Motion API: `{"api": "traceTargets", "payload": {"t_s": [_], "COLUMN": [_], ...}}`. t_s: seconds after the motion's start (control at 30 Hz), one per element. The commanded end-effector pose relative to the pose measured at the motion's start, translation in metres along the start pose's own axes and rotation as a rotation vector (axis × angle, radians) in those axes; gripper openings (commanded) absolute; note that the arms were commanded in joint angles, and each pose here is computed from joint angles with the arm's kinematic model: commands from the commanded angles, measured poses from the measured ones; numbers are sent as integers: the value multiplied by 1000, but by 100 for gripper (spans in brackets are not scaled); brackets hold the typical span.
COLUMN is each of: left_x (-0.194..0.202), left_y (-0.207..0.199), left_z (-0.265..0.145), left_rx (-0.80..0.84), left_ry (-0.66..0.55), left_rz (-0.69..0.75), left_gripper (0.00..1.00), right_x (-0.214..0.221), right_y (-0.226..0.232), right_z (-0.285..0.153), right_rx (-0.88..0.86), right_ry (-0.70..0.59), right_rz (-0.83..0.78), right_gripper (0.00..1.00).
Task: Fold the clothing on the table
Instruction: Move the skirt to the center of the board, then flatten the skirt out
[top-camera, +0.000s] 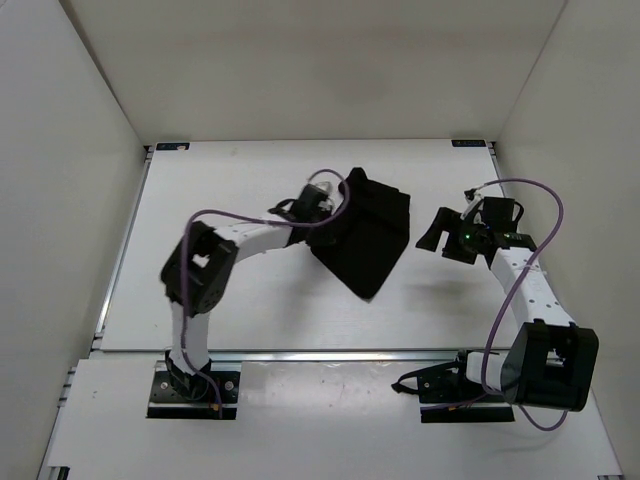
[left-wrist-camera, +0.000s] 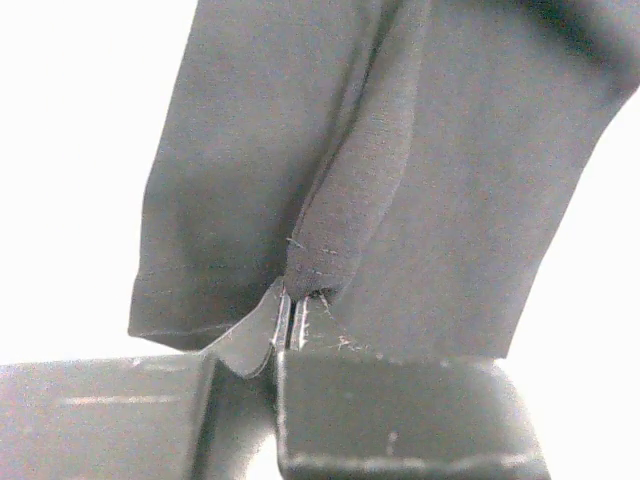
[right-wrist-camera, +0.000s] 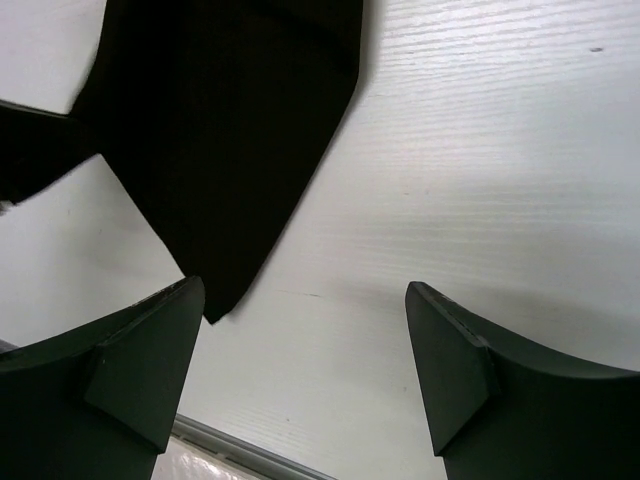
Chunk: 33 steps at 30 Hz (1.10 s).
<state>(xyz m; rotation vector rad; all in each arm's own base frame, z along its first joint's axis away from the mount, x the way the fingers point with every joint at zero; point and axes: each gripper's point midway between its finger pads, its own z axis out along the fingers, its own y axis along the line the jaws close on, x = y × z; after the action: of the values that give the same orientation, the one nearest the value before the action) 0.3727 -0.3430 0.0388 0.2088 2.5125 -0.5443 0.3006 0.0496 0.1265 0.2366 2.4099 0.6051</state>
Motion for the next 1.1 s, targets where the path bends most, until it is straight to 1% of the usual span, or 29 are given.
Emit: {"api": "traceTargets", "payload": {"t_s": [0.0, 0.03, 0.07, 0.1, 0.13, 0.17, 0.2, 0.27, 0.3, 0.33, 0.37, 0.4, 0.43, 0.5, 0.53, 0.57, 0.6, 0.63, 0.67, 0.7, 0.73, 0.77, 0.8, 0.9, 0.93, 1.0, 1.03, 1.07], "left_x": [-51, -49, -71, -56, -51, -56, -51, -41, -34, -18, -16, -5, 7, 24, 37, 47, 48, 54, 60, 64, 68, 78, 75, 92, 97, 106, 109, 113], "left_y": [-10, 8, 18, 33, 56, 73, 96, 119, 122, 130, 133, 134, 146, 157, 166, 177, 180, 185, 190, 193, 196, 203, 203, 207, 208, 205, 203, 204], "left_z": [-71, -91, -118, -119, -133, -148, -156, -161, -164, -161, -165, -165, -164, -171, -171, -174, -181, -187, -187, -193, -197, -196, -200, -197, -196, -193, -194, -195], "left_rx": [253, 268, 315, 322, 307, 282, 194, 85, 52, -5, -35, -59, -132, -182, -212, -246, -254, -274, -292, -309, -327, -354, -354, -376, -386, -386, -396, -406], "left_ry": [-177, -209, -310, -312, -341, -401, -434, -439, -426, -373, -384, -356, -349, -351, -336, -346, -363, -378, -382, -393, -403, -386, -399, -350, -332, -302, -292, -283], "left_rz": [-258, -345, -391, -470, -540, -551, -552, -534, -516, -525, -512, -515, -524, -554, -587, -618, -633, -642, -657, -666, -664, -668, -679, -677, -675, -649, -638, -625], "left_gripper": [0, 0, 0, 0, 0, 0, 0, 0, 0, 0, 0, 0, 0, 0, 0, 0, 0, 0, 0, 0, 0, 0, 0, 0, 0, 0, 0, 0], "right_x": [-13, -12, -10, -12, -9, -9, -8, -8, -6, -6, -5, -2, -5, -5, -8, -11, -17, -13, -20, -21, -17, -17, -15, 14, 26, 54, 76, 77], "right_y": [14, 17, 16, 18, 19, 22, 24, 30, 35, 37, 42, 46, 54, 63, 69, 76, 81, 86, 94, 102, 104, 116, 118, 141, 141, 150, 152, 158], "right_z": [3, 3, 6, 6, 8, 10, 14, 18, 23, 25, 27, 33, 33, 40, 40, 43, 47, 52, 51, 58, 64, 65, 72, 82, 86, 89, 91, 91], "right_rx": [-42, -50, -50, -57, -62, -72, -77, -92, -105, -107, -118, -124, -140, -164, -173, -189, -191, -203, -215, -229, -233, -248, -255, -301, -300, -329, -346, -368], "right_ry": [-39, -34, -24, -30, -16, -14, -2, 8, 28, 35, 46, 71, 69, 87, 86, 88, 83, 106, 102, 112, 141, 146, 171, 253, 286, 353, 409, 402], "right_rz": [-48, -46, -49, -54, -47, -58, -60, -81, -93, -97, -107, -112, -124, -139, -154, -169, -182, -191, -202, -214, -217, -238, -236, -280, -279, -287, -283, -290], "right_gripper": [79, 79, 78, 78, 78, 78, 78, 78, 78, 78, 78, 79, 78, 78, 79, 78, 78, 79, 78, 80, 80, 80, 80, 80, 80, 78, 74, 74]}}
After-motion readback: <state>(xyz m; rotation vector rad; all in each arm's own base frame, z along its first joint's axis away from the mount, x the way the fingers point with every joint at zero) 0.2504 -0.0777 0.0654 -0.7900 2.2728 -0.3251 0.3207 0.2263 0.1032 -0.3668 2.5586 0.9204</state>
